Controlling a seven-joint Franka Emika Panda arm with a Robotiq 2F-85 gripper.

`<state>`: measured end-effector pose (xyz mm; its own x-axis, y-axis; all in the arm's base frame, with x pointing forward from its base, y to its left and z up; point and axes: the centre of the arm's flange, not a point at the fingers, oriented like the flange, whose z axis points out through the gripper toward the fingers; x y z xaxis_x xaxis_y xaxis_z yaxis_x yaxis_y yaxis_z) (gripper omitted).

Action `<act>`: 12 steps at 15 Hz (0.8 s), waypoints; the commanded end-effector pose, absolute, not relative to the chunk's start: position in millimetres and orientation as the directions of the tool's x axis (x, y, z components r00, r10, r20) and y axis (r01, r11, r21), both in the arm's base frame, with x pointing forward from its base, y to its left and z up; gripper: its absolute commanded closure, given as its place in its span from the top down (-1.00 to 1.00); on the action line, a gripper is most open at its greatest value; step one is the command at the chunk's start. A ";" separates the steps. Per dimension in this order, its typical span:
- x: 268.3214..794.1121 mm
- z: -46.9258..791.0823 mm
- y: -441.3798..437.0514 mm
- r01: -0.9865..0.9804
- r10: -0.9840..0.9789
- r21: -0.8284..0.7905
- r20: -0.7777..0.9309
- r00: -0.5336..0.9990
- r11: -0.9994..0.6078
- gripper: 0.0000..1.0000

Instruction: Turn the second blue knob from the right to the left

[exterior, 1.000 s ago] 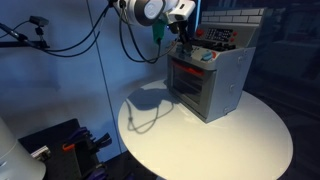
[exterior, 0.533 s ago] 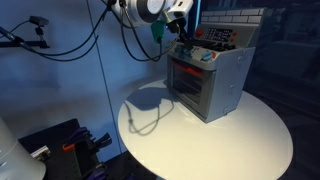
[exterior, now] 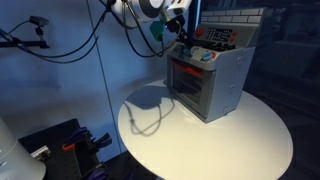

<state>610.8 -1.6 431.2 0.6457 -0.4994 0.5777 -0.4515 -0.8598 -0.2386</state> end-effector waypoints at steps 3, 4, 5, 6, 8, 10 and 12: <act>601.1 458.7 -3.6 -0.447 -0.440 -0.152 0.606 0.663 -0.882 -0.80; 600.8 458.9 -2.7 -0.441 -0.425 -0.136 0.612 0.667 -0.887 -0.80; 600.7 458.8 -2.2 -0.436 -0.413 -0.124 0.616 0.670 -0.891 -0.80; 600.6 458.8 -1.5 -0.430 -0.402 -0.113 0.620 0.674 -0.895 -0.80; 600.3 459.0 -0.6 -0.423 -0.390 -0.103 0.624 0.677 -0.900 -0.80; 600.0 459.1 -0.6 -0.420 -0.385 -0.099 0.626 0.679 -0.902 -0.79; 599.5 459.2 -1.0 -0.419 -0.385 -0.101 0.625 0.679 -0.902 -0.79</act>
